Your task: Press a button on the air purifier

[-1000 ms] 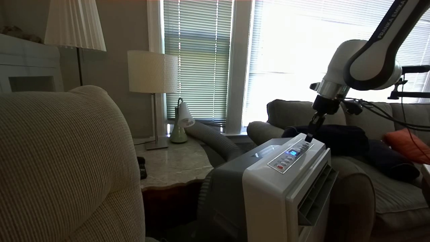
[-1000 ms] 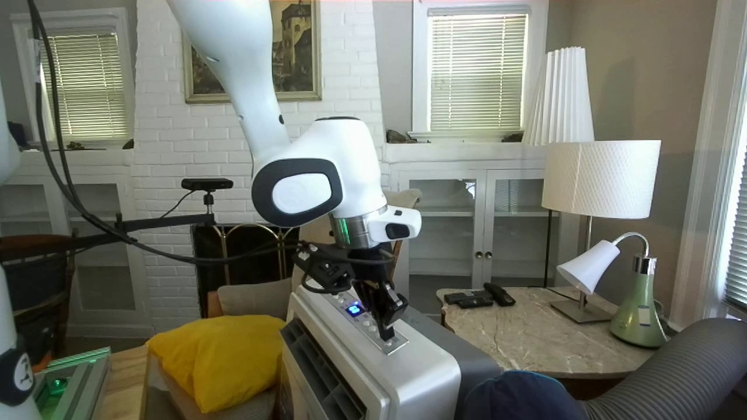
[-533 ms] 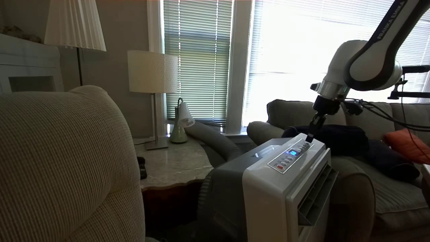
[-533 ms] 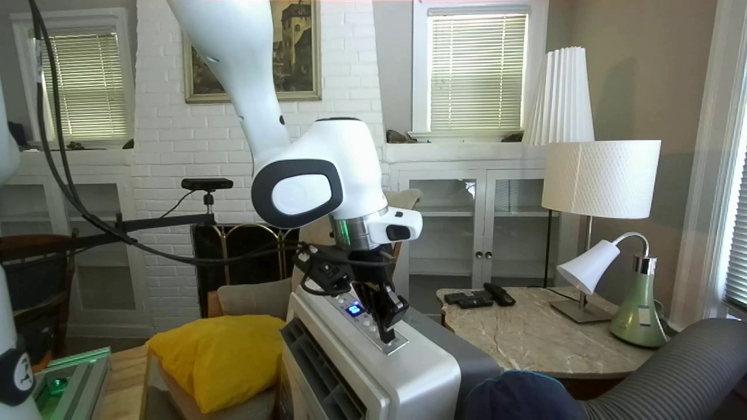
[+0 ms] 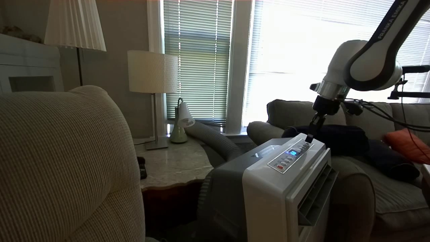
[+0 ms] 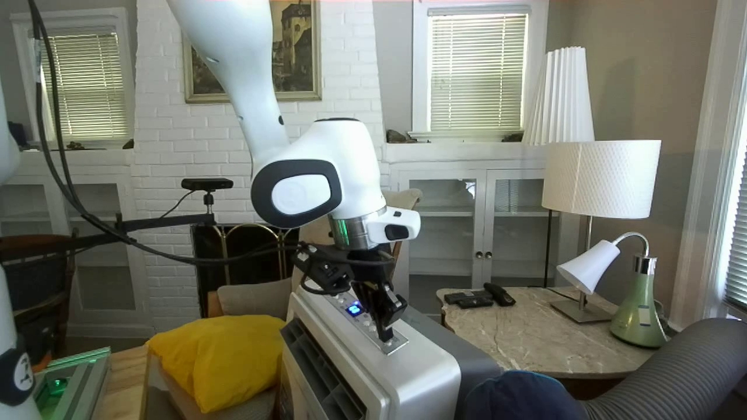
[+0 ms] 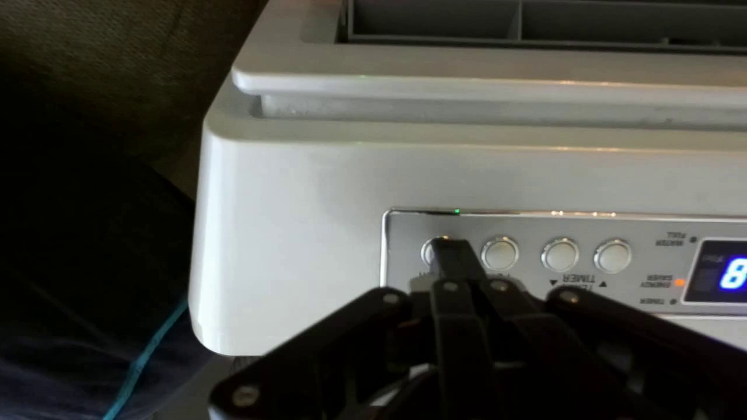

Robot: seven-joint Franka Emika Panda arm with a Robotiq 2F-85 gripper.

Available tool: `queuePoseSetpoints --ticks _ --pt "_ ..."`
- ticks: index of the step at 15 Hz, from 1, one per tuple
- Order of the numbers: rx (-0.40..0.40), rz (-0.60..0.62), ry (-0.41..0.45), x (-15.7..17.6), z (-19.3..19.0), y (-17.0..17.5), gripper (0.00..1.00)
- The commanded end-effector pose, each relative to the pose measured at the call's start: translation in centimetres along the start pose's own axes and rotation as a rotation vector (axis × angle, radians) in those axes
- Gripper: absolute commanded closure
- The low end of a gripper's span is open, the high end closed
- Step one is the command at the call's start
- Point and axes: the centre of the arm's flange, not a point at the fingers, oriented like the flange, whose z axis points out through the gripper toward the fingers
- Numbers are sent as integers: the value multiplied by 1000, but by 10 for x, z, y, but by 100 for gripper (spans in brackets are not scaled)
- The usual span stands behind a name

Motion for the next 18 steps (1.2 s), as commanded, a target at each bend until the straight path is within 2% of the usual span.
queuePoseSetpoints --ticks 1,15,18 --pt "-2 -25 11 -5 5 1 100" --pt "-23 -31 24 -5 21 0 100" --pt "-31 -35 28 -8 13 1 100"
